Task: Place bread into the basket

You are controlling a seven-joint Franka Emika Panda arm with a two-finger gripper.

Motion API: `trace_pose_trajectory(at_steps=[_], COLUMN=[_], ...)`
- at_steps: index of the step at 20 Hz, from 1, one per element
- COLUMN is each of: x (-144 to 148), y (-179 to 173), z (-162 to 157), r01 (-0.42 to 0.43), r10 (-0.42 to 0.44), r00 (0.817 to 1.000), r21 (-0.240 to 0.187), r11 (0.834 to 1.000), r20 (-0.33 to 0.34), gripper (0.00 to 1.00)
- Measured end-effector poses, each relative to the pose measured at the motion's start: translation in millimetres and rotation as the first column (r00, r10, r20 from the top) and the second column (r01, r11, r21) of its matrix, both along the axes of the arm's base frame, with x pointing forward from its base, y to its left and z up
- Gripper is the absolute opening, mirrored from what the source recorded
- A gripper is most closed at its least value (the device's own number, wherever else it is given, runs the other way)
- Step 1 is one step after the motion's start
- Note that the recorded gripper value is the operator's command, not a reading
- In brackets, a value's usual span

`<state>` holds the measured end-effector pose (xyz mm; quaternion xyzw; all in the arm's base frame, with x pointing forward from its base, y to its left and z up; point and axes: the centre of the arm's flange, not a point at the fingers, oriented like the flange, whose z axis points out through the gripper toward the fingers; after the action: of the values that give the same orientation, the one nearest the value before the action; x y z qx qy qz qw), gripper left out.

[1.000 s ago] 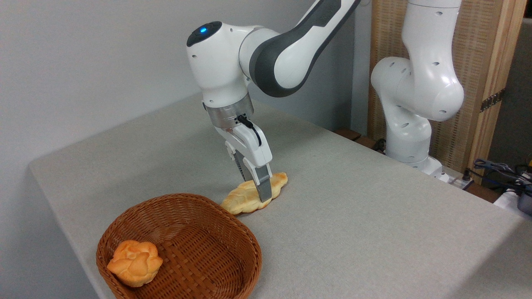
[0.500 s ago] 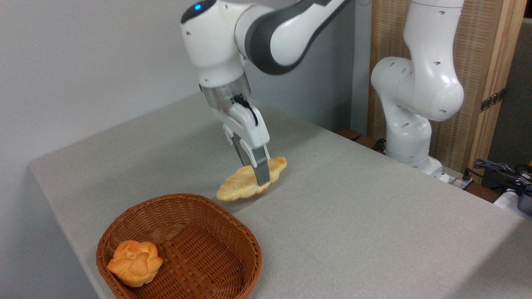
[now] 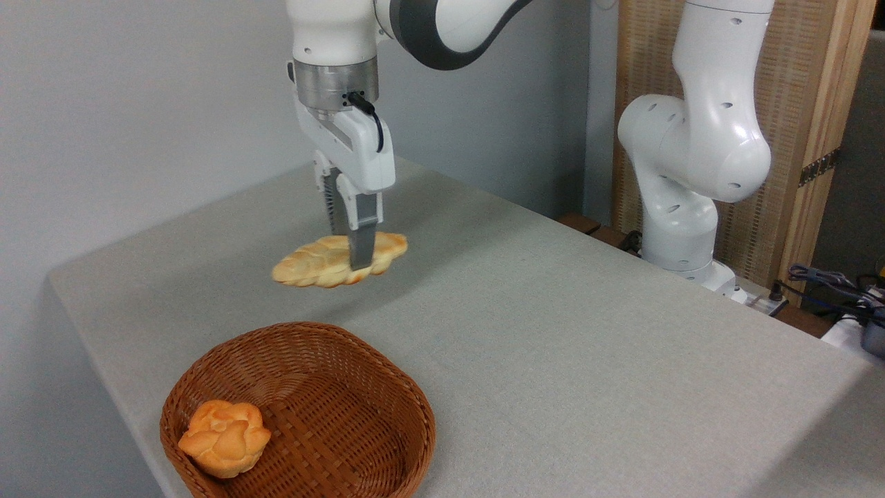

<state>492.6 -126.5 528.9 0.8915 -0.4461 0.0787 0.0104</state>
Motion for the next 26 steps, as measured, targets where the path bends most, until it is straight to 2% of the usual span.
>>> trace_pose_trajectory(at_steps=[3, 5, 6, 7, 8, 10, 15, 26], x=[22.1, 36.2, 42.9, 49.3, 55.2, 65.4, 76.7, 77.5], y=[24.6, 41.0, 47.2, 52.5, 56.5, 60.9, 68.7, 71.3], z=[2.4, -0.2, -3.0, -6.5, -11.0, -23.8, -48.4, -38.3], r01=[-0.057, -0.092, -0.106, -0.118, -0.127, -0.139, -0.159, -0.166], r10=[0.06, 0.099, 0.115, 0.128, 0.139, 0.151, 0.167, 0.177], r00=[0.993, 0.982, 0.976, 0.969, 0.963, 0.957, 0.958, 0.951], r21=[-0.033, -0.05, -0.057, -0.062, -0.065, -0.065, -0.054, -0.066], r11=[0.998, 0.994, 0.993, 0.991, 0.99, 0.988, 0.986, 0.984], r20=[0.105, 0.162, 0.188, 0.211, 0.229, 0.248, 0.234, 0.252], gripper=[0.76, 0.79, 0.86, 0.98, 1.0, 1.0, 1.0, 1.0])
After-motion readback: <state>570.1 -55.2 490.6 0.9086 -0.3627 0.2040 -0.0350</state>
